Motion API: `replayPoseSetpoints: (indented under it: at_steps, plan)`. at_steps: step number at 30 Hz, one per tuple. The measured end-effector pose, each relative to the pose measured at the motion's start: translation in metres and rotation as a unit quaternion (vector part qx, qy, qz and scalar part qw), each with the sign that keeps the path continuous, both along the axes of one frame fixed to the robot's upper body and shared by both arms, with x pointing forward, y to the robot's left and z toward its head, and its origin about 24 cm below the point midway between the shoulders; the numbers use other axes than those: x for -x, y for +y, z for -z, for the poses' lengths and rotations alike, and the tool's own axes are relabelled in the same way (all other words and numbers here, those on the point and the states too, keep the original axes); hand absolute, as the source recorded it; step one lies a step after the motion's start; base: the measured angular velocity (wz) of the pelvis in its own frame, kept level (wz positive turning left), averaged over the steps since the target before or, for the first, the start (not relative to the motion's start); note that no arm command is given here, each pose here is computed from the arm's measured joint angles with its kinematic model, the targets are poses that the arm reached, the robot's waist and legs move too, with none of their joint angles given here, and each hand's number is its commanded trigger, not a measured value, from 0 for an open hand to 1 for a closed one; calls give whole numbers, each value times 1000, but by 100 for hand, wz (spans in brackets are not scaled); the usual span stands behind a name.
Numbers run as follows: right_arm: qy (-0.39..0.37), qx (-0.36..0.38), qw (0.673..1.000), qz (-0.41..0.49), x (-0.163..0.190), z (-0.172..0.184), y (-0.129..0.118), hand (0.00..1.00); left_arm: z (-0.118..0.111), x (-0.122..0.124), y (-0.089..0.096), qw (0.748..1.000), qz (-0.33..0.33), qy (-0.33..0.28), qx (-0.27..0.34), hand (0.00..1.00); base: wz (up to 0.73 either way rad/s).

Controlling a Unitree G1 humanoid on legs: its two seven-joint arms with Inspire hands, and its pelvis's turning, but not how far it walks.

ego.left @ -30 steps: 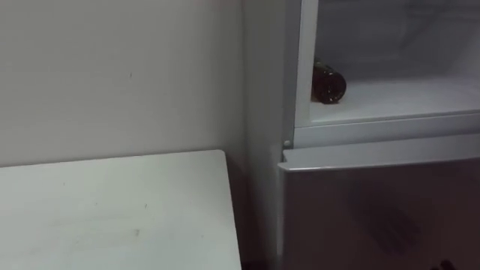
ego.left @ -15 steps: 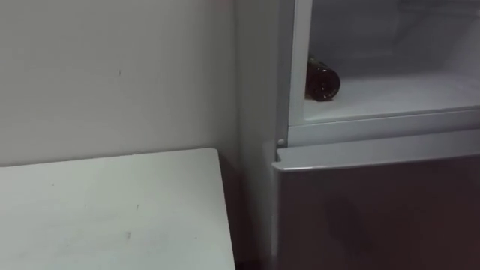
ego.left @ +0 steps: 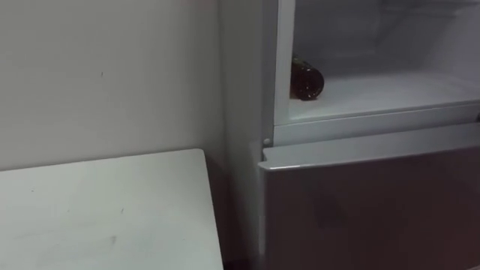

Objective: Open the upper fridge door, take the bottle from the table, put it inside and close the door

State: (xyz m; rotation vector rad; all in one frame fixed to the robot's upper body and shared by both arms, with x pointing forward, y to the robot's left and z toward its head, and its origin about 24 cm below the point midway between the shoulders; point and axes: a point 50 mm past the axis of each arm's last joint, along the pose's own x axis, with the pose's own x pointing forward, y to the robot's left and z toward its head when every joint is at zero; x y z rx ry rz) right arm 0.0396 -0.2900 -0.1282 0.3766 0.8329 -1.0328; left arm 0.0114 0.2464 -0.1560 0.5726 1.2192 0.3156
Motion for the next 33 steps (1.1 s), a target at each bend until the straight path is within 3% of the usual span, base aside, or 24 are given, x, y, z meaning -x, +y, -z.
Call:
replayPoseSetpoints:
  at_steps: [4,12,20,33]
  plan:
    - [2,-4,999,37,0,0,0,0,-2,-9,4,1000,6,-14,-5,0,-4]
    - [-38,33,996,68,-35,-16,-6,0,-7,-27,14,999,21,-40,-20,0,-2]
    - [-157,111,972,134,-79,-74,-40,0,-9,-27,15,998,28,-46,-23,0,0]
    - [-258,176,919,242,-88,-134,-75,0,-12,-16,22,998,9,-44,-34,0,0]
